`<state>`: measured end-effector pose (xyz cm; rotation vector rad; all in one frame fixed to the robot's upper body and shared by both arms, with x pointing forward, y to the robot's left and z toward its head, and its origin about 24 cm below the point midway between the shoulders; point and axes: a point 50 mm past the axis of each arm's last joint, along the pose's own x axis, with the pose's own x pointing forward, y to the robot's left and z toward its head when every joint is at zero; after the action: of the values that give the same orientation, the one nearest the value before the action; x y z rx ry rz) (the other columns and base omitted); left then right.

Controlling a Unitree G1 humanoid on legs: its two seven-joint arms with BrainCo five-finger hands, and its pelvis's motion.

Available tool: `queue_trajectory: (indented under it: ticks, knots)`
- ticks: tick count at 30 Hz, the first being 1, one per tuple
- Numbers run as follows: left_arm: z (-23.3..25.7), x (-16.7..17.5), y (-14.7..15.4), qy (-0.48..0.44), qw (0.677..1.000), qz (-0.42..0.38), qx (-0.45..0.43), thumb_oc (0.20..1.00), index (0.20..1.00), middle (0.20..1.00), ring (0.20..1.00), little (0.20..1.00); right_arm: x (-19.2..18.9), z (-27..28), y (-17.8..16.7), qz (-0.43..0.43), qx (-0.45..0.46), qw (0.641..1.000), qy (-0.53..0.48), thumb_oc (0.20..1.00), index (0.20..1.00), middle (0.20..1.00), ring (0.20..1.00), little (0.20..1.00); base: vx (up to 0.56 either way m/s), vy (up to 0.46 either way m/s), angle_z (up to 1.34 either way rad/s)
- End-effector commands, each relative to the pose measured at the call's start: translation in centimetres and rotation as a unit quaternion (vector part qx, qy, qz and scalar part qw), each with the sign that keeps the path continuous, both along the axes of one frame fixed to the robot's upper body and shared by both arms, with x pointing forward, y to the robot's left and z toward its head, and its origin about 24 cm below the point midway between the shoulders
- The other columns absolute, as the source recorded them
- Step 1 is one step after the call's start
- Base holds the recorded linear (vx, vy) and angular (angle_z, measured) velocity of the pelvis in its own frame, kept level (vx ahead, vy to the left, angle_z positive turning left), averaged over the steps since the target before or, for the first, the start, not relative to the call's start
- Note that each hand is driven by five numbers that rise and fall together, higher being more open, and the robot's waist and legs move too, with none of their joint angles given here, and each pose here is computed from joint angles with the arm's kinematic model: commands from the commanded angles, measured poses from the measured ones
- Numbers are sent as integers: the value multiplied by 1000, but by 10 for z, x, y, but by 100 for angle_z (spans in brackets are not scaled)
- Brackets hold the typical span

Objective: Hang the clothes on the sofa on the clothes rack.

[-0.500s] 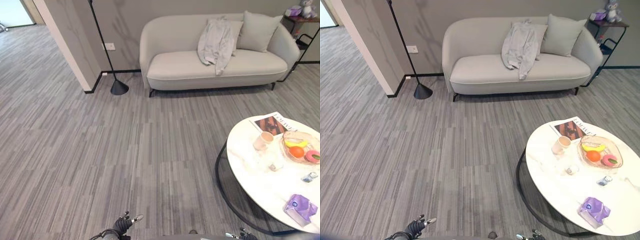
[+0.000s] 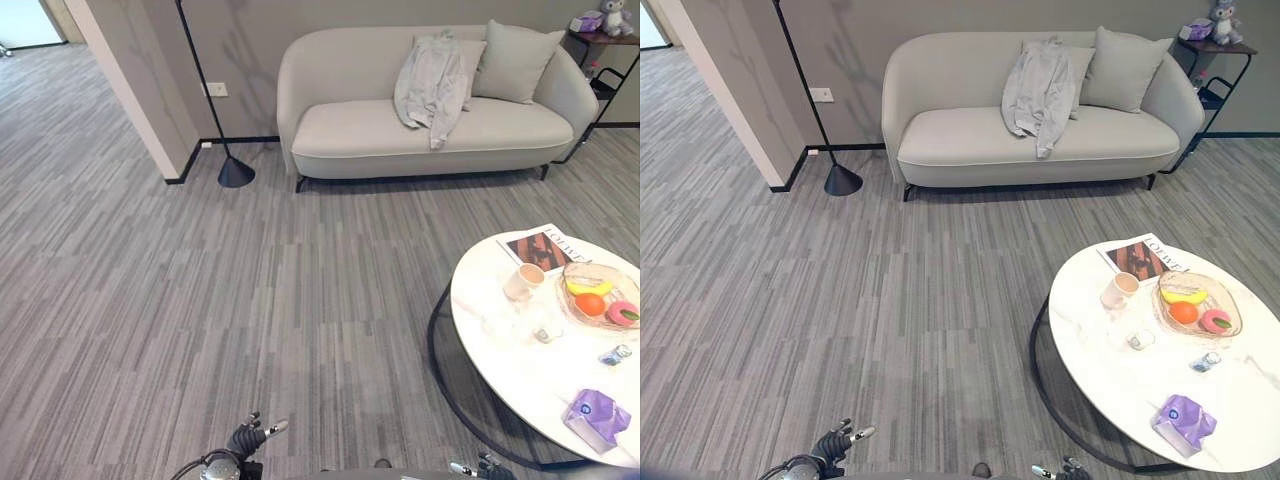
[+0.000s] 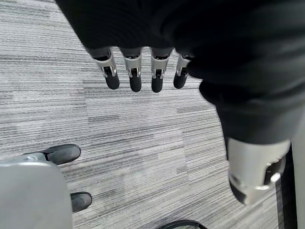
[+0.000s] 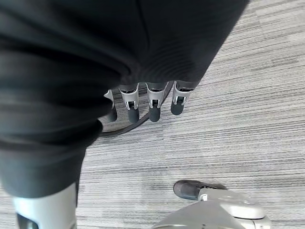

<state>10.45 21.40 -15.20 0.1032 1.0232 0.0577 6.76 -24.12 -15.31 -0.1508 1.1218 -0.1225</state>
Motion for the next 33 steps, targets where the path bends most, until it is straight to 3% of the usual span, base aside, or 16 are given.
queue_trajectory:
  ticks: [1, 11, 14, 15, 19, 26, 33]
  knots:
    - [10, 21, 9, -49, 999, 10, 3, 1000, 1000, 1000, 1000, 1000, 14, 7, -5, -9, 7, 999, -41, 1000, 1000, 1000, 1000, 1000, 83, -108, -2]
    - [13, 28, 2, -62, 998, 9, -14, 1000, 1000, 1000, 1000, 1000, 27, 22, -25, -31, -7, 995, -94, 1000, 1000, 1000, 1000, 1000, 52, -189, -1]
    - [10, 21, 0, -54, 998, 5, -10, 1000, 1000, 1000, 1000, 1000, 41, 23, -20, -29, -3, 994, -108, 1000, 1000, 1000, 1000, 1000, 790, 207, 10]
    - [4, 4, 4, -29, 999, 21, -6, 1000, 1000, 1000, 1000, 1000, 34, 18, -15, -15, -2, 996, -89, 1000, 1000, 1000, 1000, 1000, 1084, 376, -22]
    - [3, -4, 14, -19, 999, 39, 8, 1000, 1000, 1000, 1000, 1000, 28, 13, -11, -1, 4, 998, -68, 1000, 1000, 1000, 1000, 1000, 485, 164, -96]
    - [15, 19, 30, -59, 997, 52, 19, 1000, 1000, 1000, 1000, 1000, 38, 15, -13, -3, 2, 997, -75, 1000, 1000, 1000, 1000, 1000, 361, 171, -2]
    - [17, 32, 20, -76, 997, 27, 19, 1000, 1000, 1000, 1000, 1000, 26, 11, -15, -21, 0, 998, -56, 1000, 1000, 1000, 1000, 1000, 542, -143, 55]
